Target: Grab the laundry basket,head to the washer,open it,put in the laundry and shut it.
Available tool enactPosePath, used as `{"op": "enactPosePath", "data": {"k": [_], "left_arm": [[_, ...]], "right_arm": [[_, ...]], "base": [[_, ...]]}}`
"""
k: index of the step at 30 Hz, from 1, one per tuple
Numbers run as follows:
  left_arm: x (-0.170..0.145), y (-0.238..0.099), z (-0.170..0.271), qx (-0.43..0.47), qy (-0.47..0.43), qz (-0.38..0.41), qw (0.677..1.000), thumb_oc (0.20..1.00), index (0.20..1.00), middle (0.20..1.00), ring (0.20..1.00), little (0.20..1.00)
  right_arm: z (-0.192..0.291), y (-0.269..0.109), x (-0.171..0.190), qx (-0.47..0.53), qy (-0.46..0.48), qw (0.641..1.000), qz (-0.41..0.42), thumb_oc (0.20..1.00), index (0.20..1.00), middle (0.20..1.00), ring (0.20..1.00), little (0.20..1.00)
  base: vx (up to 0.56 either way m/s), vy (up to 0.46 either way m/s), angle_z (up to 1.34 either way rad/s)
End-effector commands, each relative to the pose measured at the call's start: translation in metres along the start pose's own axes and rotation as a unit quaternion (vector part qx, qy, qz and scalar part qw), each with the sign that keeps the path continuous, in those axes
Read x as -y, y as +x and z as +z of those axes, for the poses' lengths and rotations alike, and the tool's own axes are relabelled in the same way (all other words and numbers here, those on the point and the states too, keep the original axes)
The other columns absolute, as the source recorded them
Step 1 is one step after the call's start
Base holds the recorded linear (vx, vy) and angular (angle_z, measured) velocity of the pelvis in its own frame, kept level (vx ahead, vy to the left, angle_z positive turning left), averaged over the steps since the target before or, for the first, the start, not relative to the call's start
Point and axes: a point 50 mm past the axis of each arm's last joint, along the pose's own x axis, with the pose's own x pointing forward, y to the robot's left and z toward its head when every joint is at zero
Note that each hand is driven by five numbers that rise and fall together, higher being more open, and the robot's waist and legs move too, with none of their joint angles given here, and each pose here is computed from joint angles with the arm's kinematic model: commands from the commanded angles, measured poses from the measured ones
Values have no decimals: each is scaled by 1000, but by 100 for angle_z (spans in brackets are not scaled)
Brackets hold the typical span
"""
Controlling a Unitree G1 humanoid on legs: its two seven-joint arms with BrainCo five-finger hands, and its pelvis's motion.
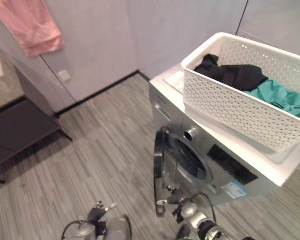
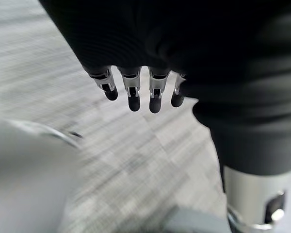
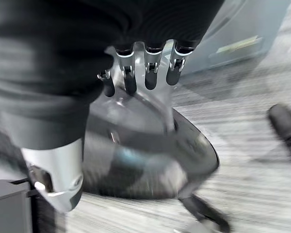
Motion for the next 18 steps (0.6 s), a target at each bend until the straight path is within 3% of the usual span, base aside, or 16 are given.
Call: {"op": "enactPosePath", "data": {"k": [1, 2, 3, 4, 6, 7, 8, 9, 11, 12, 14, 18], "left_arm": [[22, 0, 40, 109, 119, -50, 986, 1000, 1000, 1000, 1000, 1000], [19, -5, 91, 221, 175, -58, 958, 1000, 1000, 1000, 1000, 1000], [18, -5, 91, 220, 177, -58, 958, 1000, 1000, 1000, 1000, 1000], [14, -13, 120, 283, 212, -55, 934, 1000, 1000, 1000, 1000, 1000], [5, -35, 171, 393, 279, -51, 874, 1000, 1000, 1000, 1000, 1000], [0, -60, 209, 473, 322, -53, 818, 1000, 1000, 1000, 1000, 1000], [2, -77, 229, 514, 331, -65, 788, 1000, 1000, 1000, 1000, 1000], [2, -77, 229, 514, 332, -66, 789, 1000, 1000, 1000, 1000, 1000], [8, -102, 255, 564, 343, -92, 746, 1000, 1000, 1000, 1000, 1000], [22, -126, 269, 594, 343, -163, 709, 1000, 1000, 1000, 1000, 1000], [32, -145, 275, 597, 367, -223, 678, 1000, 1000, 1000, 1000, 1000], [48, -157, 275, 589, 356, -303, 659, 1000, 1000, 1000, 1000, 1000]], "right_arm": [[68, 8, -11, 127, 66, 990, 6, 1000, 1000, 1000, 1000, 1000], [58, 6, 6, 115, 87, 989, -29, 1000, 1000, 1000, 1000, 1000], [58, 6, 6, 115, 88, 989, -29, 1000, 1000, 1000, 1000, 1000], [49, 4, 12, 109, 99, 988, -41, 1000, 1000, 1000, 1000, 1000], [23, -2, 19, 80, 111, 989, -51, 1000, 1000, 1000, 1000, 1000], [-5, -9, 24, 40, 105, 992, -58, 1000, 1000, 1000, 1000, 1000], [-24, -14, 26, 9, 101, 993, -62, 1000, 1000, 1000, 1000, 1000], [-24, -14, 26, 9, 102, 993, -62, 1000, 1000, 1000, 1000, 1000], [-54, -23, 29, -41, 100, 992, -68, 1000, 1000, 1000, 1000, 1000], [-83, -35, 34, -94, 105, 987, -79, 1000, 1000, 1000, 1000, 1000], [-101, -43, 39, -130, 100, 983, -86, 1000, 1000, 1000, 1000, 1000], [-114, -49, 44, -161, 75, 980, -85, 1000, 1000, 1000, 1000, 1000]], "base": [[35, 146, 65], [34, 146, 56], [35, 129, 1], [23, 57, 0], [58, 55, 9], [97, 9, 4], [80, -3, 0], [59, -19, -2], [73, -57, -1], [84, -117, 0], [10, -150, -2], [29, -41, -63]]}}
